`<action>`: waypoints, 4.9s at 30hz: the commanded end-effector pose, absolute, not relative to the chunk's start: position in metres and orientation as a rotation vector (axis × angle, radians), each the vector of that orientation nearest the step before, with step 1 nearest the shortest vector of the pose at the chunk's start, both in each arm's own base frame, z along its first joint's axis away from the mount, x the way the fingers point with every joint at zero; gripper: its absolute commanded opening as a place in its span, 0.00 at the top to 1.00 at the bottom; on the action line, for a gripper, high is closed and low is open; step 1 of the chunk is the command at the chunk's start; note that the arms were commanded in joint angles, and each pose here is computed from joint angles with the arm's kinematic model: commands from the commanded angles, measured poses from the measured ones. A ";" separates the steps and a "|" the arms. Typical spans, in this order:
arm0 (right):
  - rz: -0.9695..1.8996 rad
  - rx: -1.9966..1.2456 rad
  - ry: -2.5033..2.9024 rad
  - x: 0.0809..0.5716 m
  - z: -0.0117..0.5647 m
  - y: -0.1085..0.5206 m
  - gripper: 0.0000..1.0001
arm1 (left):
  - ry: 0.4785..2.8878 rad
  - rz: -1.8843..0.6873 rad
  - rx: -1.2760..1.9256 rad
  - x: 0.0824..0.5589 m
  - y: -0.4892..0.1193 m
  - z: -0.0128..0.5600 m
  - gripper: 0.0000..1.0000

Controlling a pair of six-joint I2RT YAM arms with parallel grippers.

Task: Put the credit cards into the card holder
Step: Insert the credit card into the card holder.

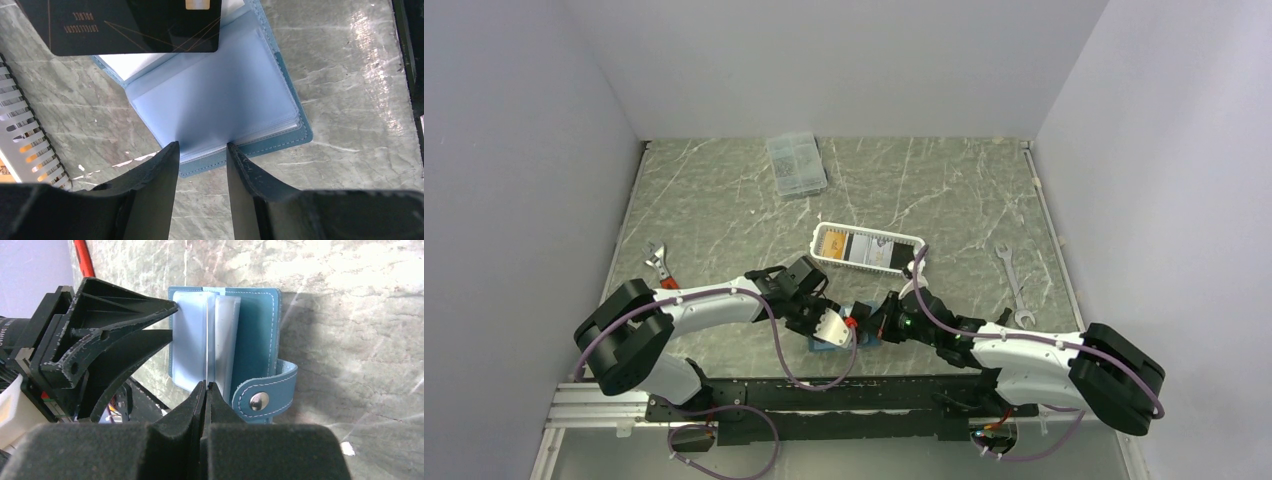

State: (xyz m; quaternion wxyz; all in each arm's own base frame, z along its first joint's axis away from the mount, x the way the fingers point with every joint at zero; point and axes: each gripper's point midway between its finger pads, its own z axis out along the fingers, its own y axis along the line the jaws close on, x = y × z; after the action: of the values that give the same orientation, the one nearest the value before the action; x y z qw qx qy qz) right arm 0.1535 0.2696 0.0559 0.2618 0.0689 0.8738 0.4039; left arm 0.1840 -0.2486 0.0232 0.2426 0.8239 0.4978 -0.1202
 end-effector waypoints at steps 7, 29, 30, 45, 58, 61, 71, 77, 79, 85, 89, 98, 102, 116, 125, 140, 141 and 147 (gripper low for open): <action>1.117 0.260 2.291 0.160 0.057 0.264 1.00 | 1.426 -0.245 2.327 0.180 -0.227 -0.005 0.55; 1.224 0.341 2.170 0.161 0.069 0.256 1.00 | 1.454 -0.215 2.327 0.181 -0.223 -0.010 0.55; 1.228 0.345 2.164 0.161 0.070 0.255 1.00 | 1.455 -0.216 2.326 0.181 -0.223 -0.009 0.55; 1.304 0.314 2.176 0.154 0.064 0.266 1.00 | 1.474 -0.208 2.325 0.182 -0.223 -0.010 0.55; 1.367 0.300 2.091 0.156 0.082 0.266 1.00 | 1.486 -0.206 2.327 0.181 -0.222 -0.011 0.55; 1.381 0.288 2.100 0.154 0.080 0.268 1.00 | 1.487 -0.203 2.329 0.181 -0.221 -0.011 0.55; 1.297 0.297 2.162 0.155 0.062 0.262 1.00 | 1.495 -0.200 2.334 0.179 -0.218 -0.013 0.55; 1.311 0.276 2.170 0.154 0.062 0.267 1.00 | 1.499 -0.203 2.333 0.179 -0.219 -0.013 0.55; 1.318 0.275 2.177 0.153 0.060 0.269 1.00 | 1.498 -0.204 2.333 0.179 -0.219 -0.013 0.55; 1.343 0.268 2.169 0.153 0.060 0.273 1.00 | 1.500 -0.203 2.336 0.178 -0.218 -0.013 0.55; 1.381 0.242 2.179 0.147 0.059 0.276 1.00 | 1.500 -0.203 2.337 0.178 -0.219 -0.013 0.55; 1.360 0.286 2.202 0.145 0.049 0.268 1.00 | 1.496 -0.184 2.345 0.179 -0.217 -0.014 0.55; 1.308 0.323 2.185 0.151 0.047 0.260 1.00 | 1.495 -0.180 2.347 0.179 -0.217 -0.014 0.55; 1.349 0.331 2.141 0.157 0.054 0.265 1.00 | 1.503 -0.169 2.354 0.180 -0.218 -0.015 0.55; 1.398 0.344 2.127 0.152 0.050 0.263 1.00 | 1.505 -0.161 2.361 0.178 -0.215 -0.018 0.55; 1.367 0.354 2.136 0.157 0.049 0.263 1.00 | 1.512 -0.153 2.364 0.177 -0.214 -0.019 0.55; 1.360 0.352 2.147 0.156 0.047 0.262 1.00 | 1.513 -0.153 2.363 0.178 -0.214 -0.019 0.55; 1.338 0.357 2.181 0.152 0.037 0.260 1.00 | 1.512 -0.149 2.364 0.178 -0.214 -0.019 0.55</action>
State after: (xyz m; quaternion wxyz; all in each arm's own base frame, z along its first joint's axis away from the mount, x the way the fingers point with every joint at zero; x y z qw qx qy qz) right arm 0.1606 0.2688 0.0493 0.2829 0.1336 0.8022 0.5086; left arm 0.1842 -0.2479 0.0192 0.2333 0.8217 0.5125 -0.0880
